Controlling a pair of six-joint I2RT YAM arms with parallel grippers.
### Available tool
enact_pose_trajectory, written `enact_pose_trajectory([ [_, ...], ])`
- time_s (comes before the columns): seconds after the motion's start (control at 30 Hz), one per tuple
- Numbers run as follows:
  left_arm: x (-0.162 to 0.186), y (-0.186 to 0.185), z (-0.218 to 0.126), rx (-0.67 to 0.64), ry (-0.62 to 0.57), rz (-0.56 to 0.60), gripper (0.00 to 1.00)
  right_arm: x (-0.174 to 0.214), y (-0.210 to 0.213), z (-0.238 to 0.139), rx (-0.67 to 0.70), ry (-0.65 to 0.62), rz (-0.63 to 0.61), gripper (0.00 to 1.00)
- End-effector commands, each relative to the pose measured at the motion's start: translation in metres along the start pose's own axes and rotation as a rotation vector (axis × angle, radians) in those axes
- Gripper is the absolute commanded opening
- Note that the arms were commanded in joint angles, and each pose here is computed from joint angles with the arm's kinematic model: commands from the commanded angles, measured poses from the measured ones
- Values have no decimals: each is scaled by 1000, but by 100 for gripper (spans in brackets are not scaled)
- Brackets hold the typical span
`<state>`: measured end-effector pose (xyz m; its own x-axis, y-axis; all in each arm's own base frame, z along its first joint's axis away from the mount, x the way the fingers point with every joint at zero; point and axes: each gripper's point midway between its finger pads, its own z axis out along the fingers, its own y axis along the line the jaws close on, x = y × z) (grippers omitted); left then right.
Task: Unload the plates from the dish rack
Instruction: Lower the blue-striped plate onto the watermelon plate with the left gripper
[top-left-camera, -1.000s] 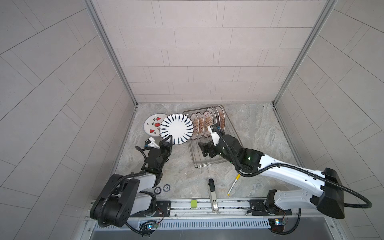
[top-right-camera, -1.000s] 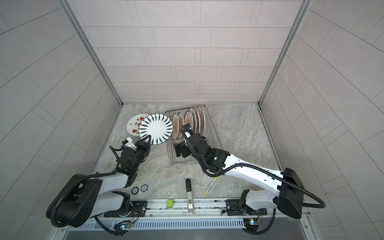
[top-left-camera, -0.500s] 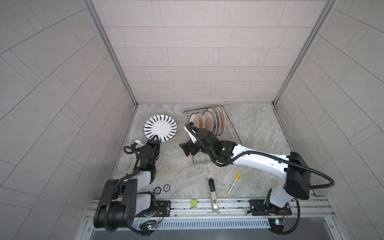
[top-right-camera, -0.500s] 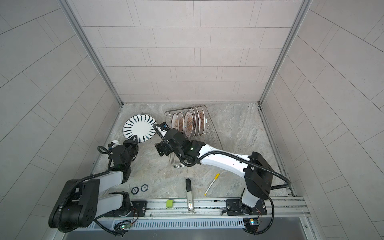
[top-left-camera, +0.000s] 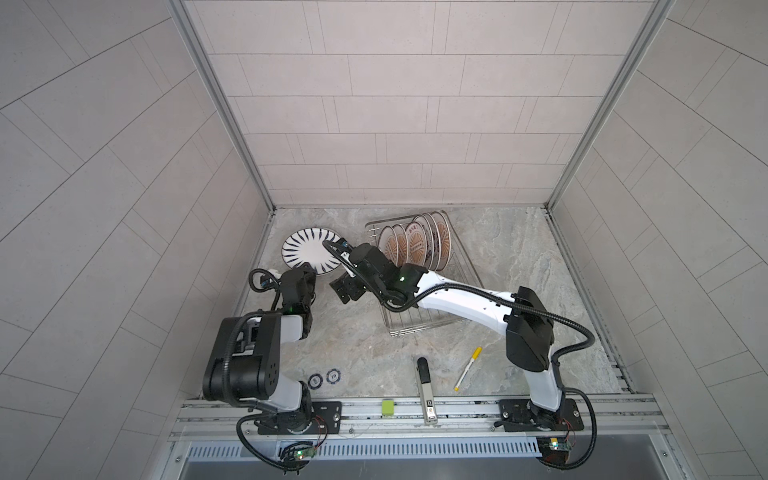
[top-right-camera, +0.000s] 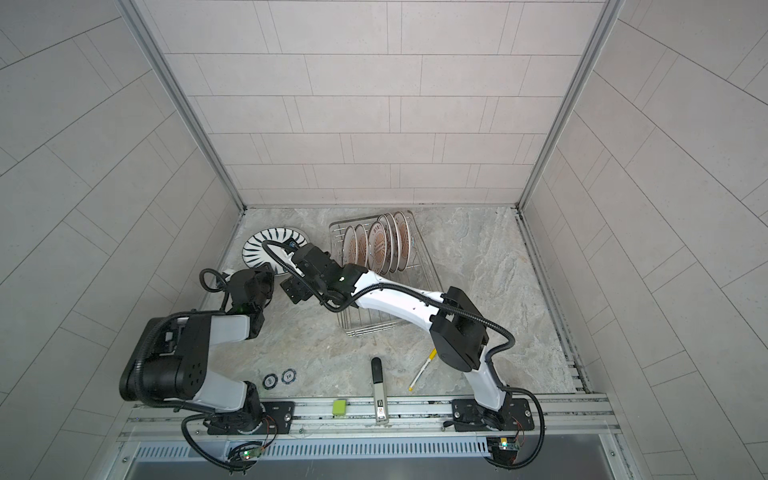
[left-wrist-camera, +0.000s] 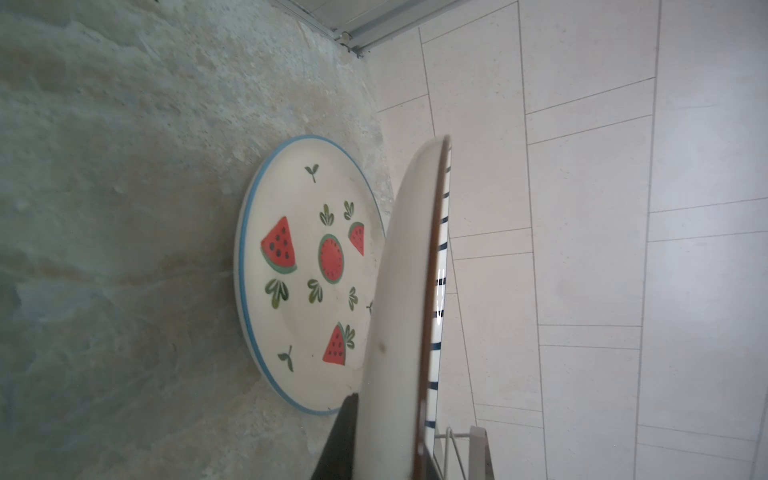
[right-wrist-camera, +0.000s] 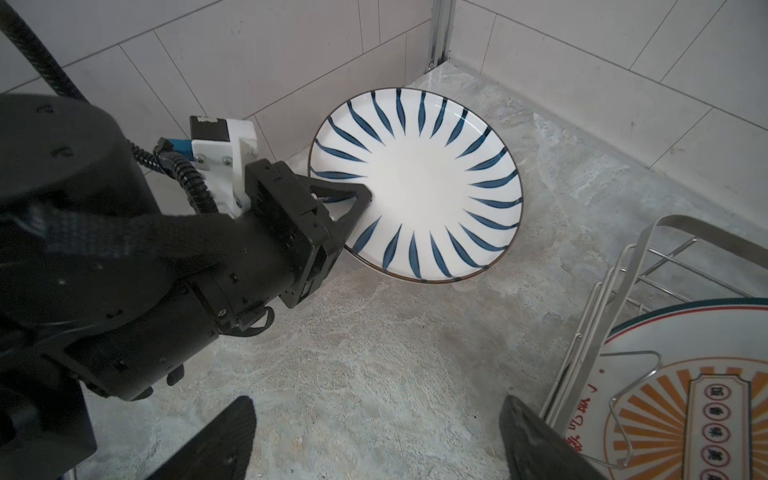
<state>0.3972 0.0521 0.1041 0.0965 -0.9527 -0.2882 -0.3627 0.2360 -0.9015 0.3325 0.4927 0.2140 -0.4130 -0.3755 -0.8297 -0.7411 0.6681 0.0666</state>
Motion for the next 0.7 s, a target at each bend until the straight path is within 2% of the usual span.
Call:
enact_pose_trajectory([
  [0.0, -29, -56, 10, 150, -101, -4, 0, 5, -4, 4, 37, 55, -33, 93],
  [0.67, -18, -31, 50, 33, -71, 46, 0, 15, -6, 30, 64, 123, -50, 90],
])
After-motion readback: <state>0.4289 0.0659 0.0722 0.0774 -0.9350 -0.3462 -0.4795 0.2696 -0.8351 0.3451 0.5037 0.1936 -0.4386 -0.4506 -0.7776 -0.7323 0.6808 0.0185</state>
